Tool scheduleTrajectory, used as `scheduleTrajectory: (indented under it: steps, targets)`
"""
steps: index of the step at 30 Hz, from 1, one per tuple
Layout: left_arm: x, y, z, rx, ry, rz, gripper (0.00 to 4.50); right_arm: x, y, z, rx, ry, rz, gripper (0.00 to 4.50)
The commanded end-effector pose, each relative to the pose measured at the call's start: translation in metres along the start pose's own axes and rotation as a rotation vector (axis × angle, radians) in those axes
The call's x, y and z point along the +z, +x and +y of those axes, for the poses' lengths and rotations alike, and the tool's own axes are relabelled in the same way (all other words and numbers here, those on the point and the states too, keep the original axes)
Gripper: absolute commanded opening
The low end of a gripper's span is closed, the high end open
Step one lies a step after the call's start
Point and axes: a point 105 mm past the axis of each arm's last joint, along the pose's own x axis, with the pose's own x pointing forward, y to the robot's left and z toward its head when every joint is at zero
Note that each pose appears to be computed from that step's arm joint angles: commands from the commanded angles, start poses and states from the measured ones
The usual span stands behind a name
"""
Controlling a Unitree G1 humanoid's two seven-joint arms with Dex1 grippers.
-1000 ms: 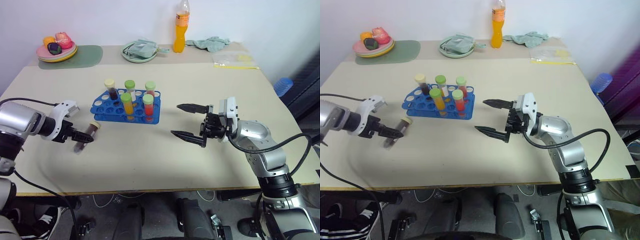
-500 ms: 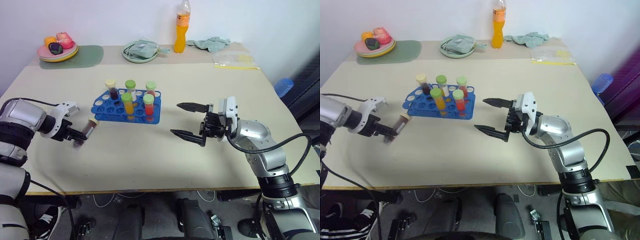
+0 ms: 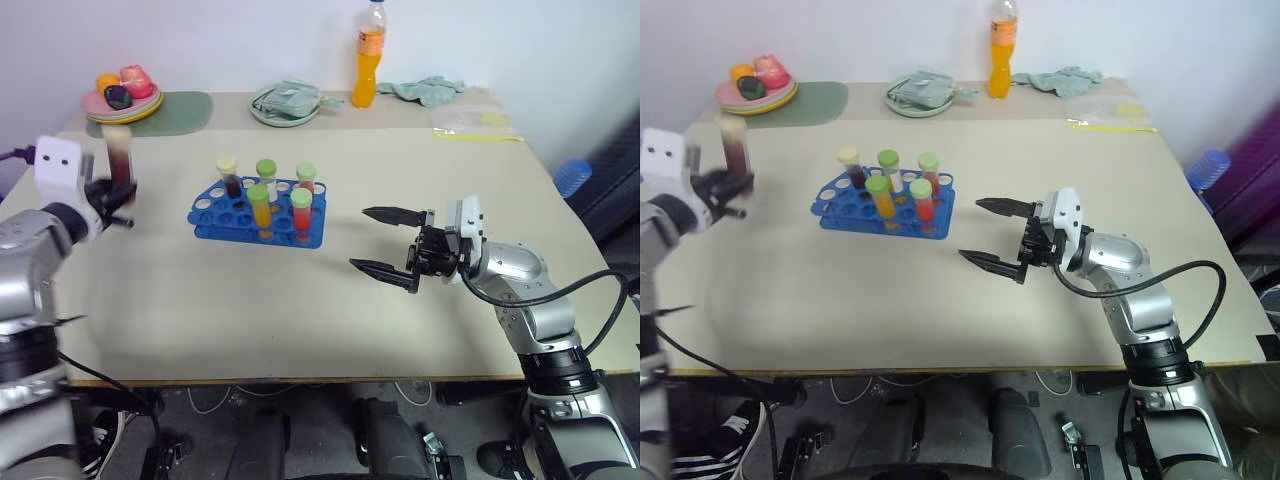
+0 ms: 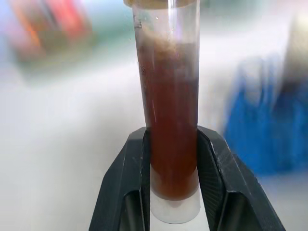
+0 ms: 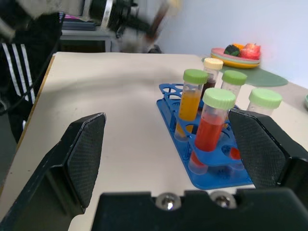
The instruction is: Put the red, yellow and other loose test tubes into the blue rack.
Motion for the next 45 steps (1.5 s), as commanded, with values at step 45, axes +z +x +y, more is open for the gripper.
scheduleTrajectory:
  steps: [45]
  targets:
    - [-0.103,0.0,-0.098,-0.099,-0.162,-0.084,0.77,0.019,-0.015,-0.007,-0.076,-0.08,0.0,4.5]
